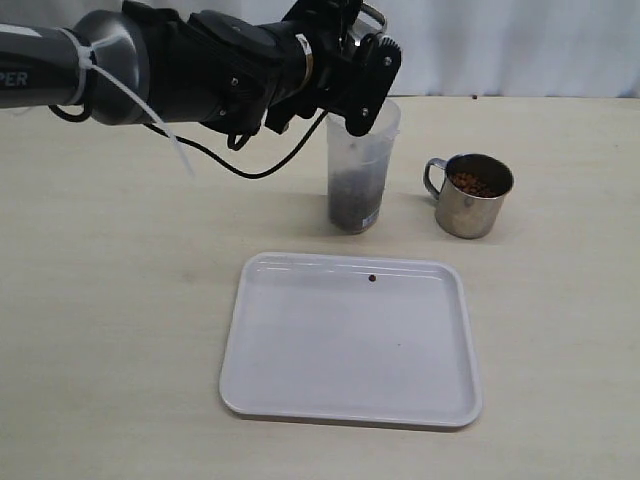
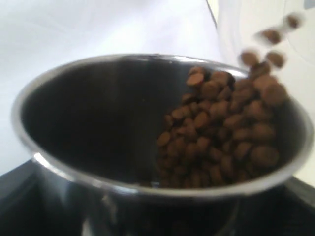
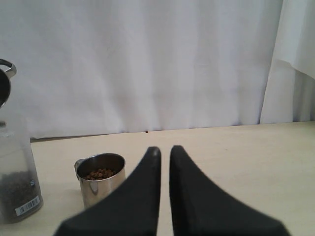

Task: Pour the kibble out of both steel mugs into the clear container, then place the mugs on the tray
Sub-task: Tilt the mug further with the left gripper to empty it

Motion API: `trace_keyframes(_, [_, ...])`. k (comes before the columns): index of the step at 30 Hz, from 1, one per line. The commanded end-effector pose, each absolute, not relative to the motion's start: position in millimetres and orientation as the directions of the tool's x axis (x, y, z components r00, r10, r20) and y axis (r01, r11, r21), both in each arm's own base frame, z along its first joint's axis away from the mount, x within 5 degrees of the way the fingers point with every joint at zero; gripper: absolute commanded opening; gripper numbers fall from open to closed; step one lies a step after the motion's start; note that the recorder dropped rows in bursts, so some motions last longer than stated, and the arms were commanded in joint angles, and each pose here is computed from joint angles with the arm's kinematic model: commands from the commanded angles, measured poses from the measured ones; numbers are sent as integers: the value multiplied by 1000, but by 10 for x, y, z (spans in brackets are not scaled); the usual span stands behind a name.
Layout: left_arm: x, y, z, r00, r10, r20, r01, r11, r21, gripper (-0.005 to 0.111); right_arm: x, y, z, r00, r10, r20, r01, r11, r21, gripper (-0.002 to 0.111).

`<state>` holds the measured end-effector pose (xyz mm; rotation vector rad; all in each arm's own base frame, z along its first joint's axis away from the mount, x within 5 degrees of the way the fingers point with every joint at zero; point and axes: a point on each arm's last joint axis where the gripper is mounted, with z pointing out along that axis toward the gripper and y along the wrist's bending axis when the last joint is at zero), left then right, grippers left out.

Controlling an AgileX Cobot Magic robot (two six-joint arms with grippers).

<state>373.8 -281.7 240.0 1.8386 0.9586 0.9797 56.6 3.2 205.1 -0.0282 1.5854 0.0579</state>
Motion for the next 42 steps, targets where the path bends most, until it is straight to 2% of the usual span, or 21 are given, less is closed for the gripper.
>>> trace_keyframes(1, [3713,-2852,2468,414,873,259,217,-371,903,0,564,28,2039,-15,15,-1000,-48,999,16,5])
trace_keyframes(11, [3715,-2848,2470,432,824,367,166,-472,866,0,564,28,2039,-15,15,-1000,-48,999,16,5])
trace_keyframes(21, [3693,-2890,2456,481,803,353,159,-476,865,0,564,28,2039,-15,15,-1000,-48,999,16,5])
trace_keyframes(42, [3691,-2894,2454,506,700,504,67,-615,786,0,564,28,2039,-15,15,-1000,-48,999,16,5])
